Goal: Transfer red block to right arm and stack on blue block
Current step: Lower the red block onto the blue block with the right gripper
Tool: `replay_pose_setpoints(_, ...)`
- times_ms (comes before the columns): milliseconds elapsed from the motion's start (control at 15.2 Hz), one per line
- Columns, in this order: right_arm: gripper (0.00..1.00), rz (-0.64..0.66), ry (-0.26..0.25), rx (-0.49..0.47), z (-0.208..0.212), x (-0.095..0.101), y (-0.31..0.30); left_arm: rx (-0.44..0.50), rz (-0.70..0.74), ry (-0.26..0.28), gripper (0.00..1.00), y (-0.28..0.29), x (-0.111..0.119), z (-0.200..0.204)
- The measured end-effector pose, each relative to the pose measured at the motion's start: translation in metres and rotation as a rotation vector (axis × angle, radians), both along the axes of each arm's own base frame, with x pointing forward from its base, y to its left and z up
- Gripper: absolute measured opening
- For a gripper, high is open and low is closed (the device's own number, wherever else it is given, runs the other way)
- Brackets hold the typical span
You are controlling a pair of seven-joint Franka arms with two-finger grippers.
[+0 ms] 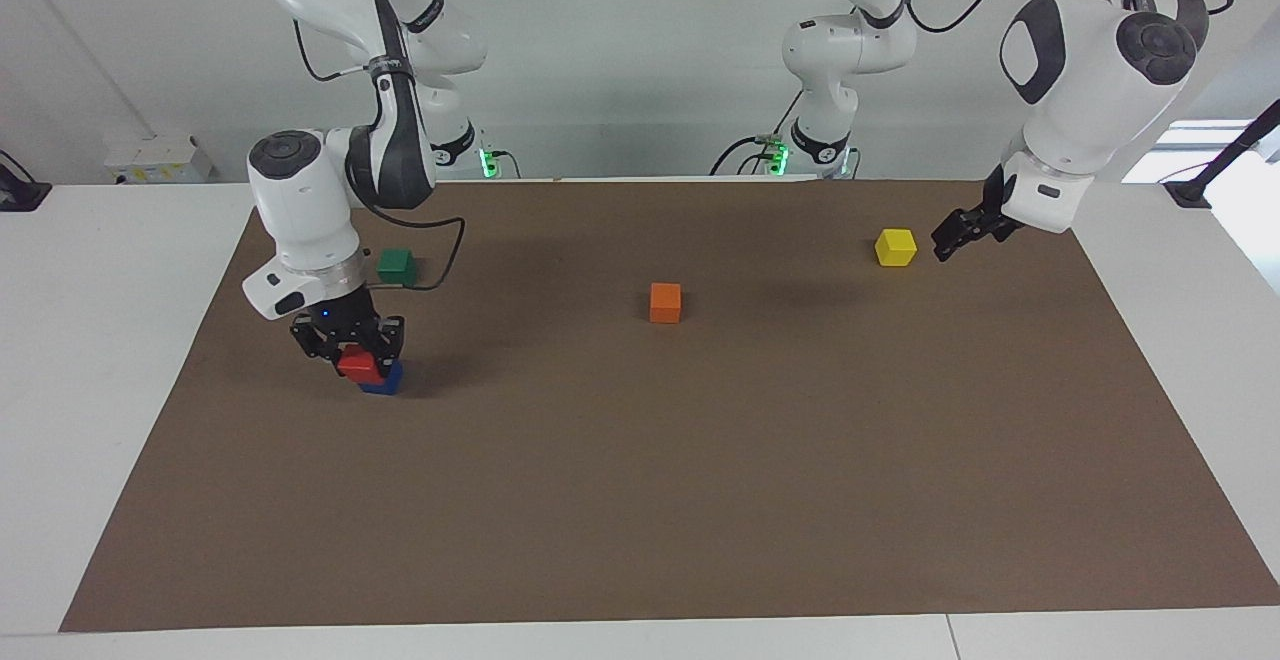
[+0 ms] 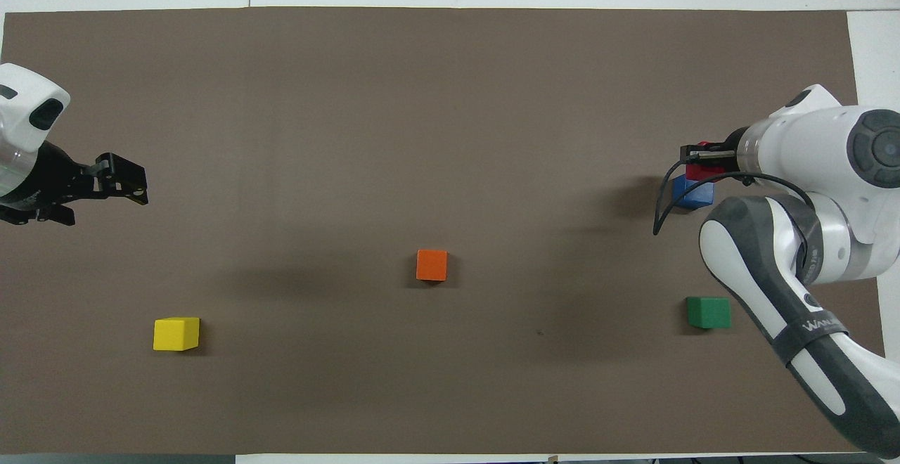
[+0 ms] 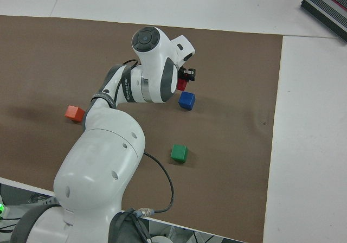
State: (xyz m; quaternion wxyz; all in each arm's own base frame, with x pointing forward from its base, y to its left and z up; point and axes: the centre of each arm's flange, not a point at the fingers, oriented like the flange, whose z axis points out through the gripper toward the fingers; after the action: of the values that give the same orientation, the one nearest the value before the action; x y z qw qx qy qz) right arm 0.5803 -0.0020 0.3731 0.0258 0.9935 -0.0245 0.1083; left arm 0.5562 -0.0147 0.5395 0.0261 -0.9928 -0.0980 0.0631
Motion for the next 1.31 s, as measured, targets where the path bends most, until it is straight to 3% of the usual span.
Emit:
replay_pose_setpoints(329, 0.59, -0.018, 0.021, 0.008, -0.014, -0.011, -0.007, -0.010, -0.027, 0.010, 1.00, -0.004, 0.010, 0.007)
replay_pose_setpoints(723, 0.59, -0.032, 0.038, 0.009, -0.022, -0.017, -0.015, -0.057, -0.025, 0.070, 1.00, -0.014, -0.004, -0.011)
replay_pose_setpoints(1118, 0.59, -0.032, 0.046, 0.009, -0.025, -0.020, -0.015, -0.059, -0.027, 0.034, 1.00, -0.015, -0.017, 0.009)
replay_pose_setpoints(1315, 0.59, -0.031, 0.047, 0.009, -0.025, -0.020, -0.014, -0.061, -0.027, -0.033, 1.00, -0.015, -0.012, 0.019)
